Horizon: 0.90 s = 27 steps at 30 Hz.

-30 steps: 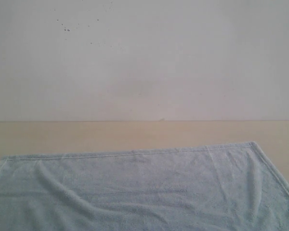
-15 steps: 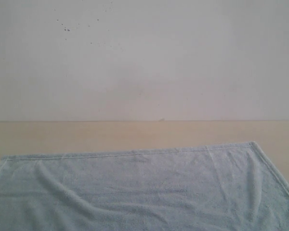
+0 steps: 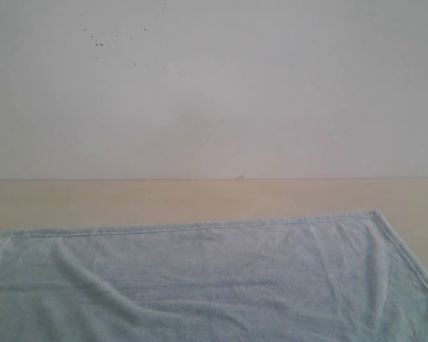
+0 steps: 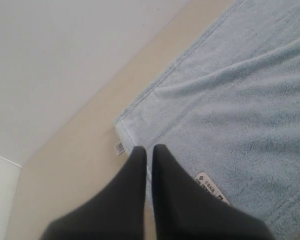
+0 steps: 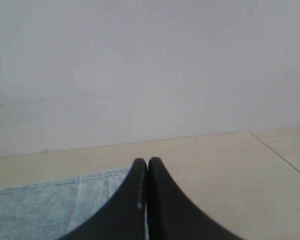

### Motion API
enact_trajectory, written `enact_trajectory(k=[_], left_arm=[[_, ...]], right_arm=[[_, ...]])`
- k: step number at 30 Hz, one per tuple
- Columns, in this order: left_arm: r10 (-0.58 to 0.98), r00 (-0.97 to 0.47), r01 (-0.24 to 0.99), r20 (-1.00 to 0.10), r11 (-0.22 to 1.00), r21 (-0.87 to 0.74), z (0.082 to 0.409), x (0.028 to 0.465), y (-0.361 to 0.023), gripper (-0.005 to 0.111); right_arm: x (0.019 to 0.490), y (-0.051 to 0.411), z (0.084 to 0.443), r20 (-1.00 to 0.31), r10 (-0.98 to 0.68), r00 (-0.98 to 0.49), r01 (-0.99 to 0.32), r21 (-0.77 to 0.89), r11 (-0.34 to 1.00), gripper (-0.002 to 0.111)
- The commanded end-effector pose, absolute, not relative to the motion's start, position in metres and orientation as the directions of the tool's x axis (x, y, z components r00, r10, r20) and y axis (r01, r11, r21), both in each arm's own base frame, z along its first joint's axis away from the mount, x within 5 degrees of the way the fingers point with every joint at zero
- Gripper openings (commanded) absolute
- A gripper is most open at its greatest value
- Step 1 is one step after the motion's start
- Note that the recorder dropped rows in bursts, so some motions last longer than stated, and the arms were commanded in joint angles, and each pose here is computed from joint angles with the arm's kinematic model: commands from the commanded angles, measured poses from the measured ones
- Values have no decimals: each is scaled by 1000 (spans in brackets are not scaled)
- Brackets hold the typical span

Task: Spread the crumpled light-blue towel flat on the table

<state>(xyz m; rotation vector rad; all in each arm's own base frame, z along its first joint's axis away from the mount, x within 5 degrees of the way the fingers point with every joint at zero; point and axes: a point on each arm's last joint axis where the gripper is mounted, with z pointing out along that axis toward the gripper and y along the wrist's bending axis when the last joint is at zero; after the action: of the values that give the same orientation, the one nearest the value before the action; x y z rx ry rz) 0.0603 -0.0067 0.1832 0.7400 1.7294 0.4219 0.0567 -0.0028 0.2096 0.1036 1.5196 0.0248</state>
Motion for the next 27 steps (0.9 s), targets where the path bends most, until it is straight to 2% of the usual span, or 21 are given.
enact_trajectory(k=[1, 10, 12, 13, 14, 16, 20, 27], left_arm=[[682, -136, 256, -719, 725, 639, 183, 60, -7, 4], [683, -136, 256, -717, 724, 641, 183, 60, -7, 4], [507, -179, 248, -843, 853, 460, 183, 60, -9, 4], [325, -210, 230, -922, 933, 276, 183, 59, -12, 4], [157, -236, 211, -959, 972, 107, 184, 59, -14, 4], [-15, -254, 189, -967, 980, -65, 185, 58, -16, 4], [-5, -180, 190, -984, 981, -40, 190, 54, -15, 4], [22, -152, 180, -988, 984, -6, 191, 54, -14, 4]], right_arm=[[56, -3, 211, -995, 80, 64, 49, 83, 995, 0], [56, -3, 211, -994, 91, 64, 48, 94, 994, 0], [56, -3, 210, -994, 91, 59, 48, 94, 994, 0], [56, -3, 210, -994, 91, 59, 48, 94, 994, 0], [56, -3, 210, -994, 91, 59, 48, 94, 994, 0], [56, -3, 210, -994, 91, 62, 48, 94, 994, 0], [56, -3, 210, -994, 91, 62, 48, 94, 994, 0], [56, -3, 210, -994, 91, 62, 48, 94, 994, 0]])
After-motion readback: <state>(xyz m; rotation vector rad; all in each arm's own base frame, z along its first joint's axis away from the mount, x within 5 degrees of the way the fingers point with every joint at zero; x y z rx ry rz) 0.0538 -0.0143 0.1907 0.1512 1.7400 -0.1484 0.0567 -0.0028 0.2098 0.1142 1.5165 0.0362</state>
